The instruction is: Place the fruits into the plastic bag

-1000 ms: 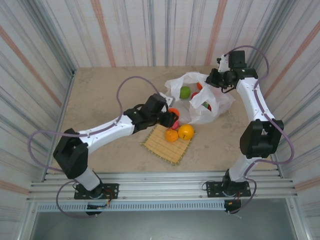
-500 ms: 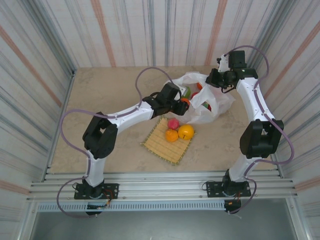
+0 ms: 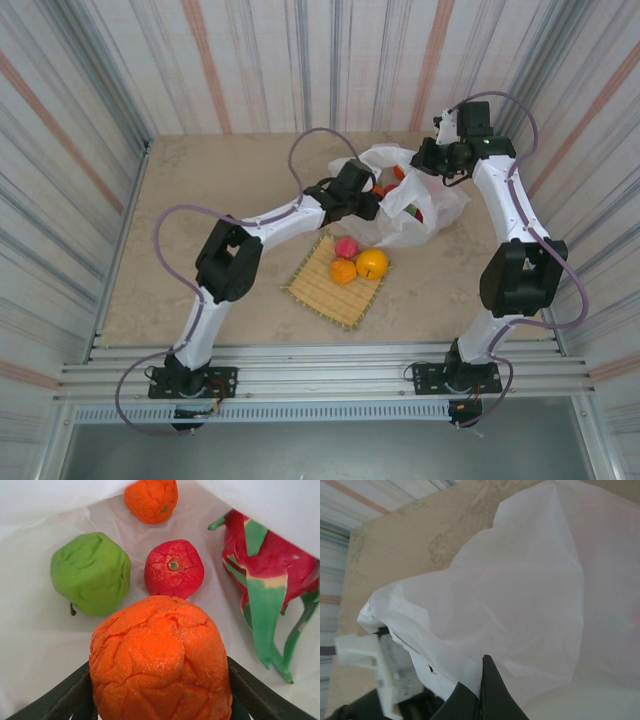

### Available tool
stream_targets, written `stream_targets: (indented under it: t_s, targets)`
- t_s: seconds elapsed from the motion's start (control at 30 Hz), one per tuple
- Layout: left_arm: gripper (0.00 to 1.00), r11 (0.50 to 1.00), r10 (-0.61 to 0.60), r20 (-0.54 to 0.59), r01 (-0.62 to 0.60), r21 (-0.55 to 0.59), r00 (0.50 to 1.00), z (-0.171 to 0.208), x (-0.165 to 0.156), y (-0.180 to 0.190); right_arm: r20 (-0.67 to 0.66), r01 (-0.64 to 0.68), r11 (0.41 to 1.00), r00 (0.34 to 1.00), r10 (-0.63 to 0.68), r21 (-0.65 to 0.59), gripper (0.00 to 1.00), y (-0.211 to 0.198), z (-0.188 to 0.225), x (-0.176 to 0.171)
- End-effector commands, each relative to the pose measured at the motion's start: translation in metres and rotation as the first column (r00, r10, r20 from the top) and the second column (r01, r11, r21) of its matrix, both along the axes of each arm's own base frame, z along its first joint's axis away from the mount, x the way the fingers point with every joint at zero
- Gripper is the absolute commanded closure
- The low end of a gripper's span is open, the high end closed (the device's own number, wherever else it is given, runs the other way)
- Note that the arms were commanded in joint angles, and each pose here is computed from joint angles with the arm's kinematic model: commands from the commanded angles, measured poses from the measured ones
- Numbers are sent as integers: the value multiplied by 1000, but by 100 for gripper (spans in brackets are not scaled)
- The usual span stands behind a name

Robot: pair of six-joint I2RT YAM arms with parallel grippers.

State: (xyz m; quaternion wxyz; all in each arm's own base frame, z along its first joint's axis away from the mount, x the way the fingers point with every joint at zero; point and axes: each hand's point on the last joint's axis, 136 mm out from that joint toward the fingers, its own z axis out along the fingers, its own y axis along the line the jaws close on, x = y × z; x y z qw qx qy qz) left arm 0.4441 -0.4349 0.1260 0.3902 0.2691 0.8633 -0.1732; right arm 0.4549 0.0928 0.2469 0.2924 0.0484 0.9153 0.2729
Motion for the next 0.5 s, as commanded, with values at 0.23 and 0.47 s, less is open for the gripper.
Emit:
stream_targets:
  t_s: [0.23, 0.47]
  targets:
    - [38, 995, 101, 193, -97, -31, 976, 25, 48, -13, 22, -5, 1000, 1000, 5, 19, 100, 3, 11, -5]
    - [37, 987, 155, 254, -139, -79, 955, 26, 82, -23, 23, -5, 1000, 1000, 5, 17, 100, 3, 12, -6]
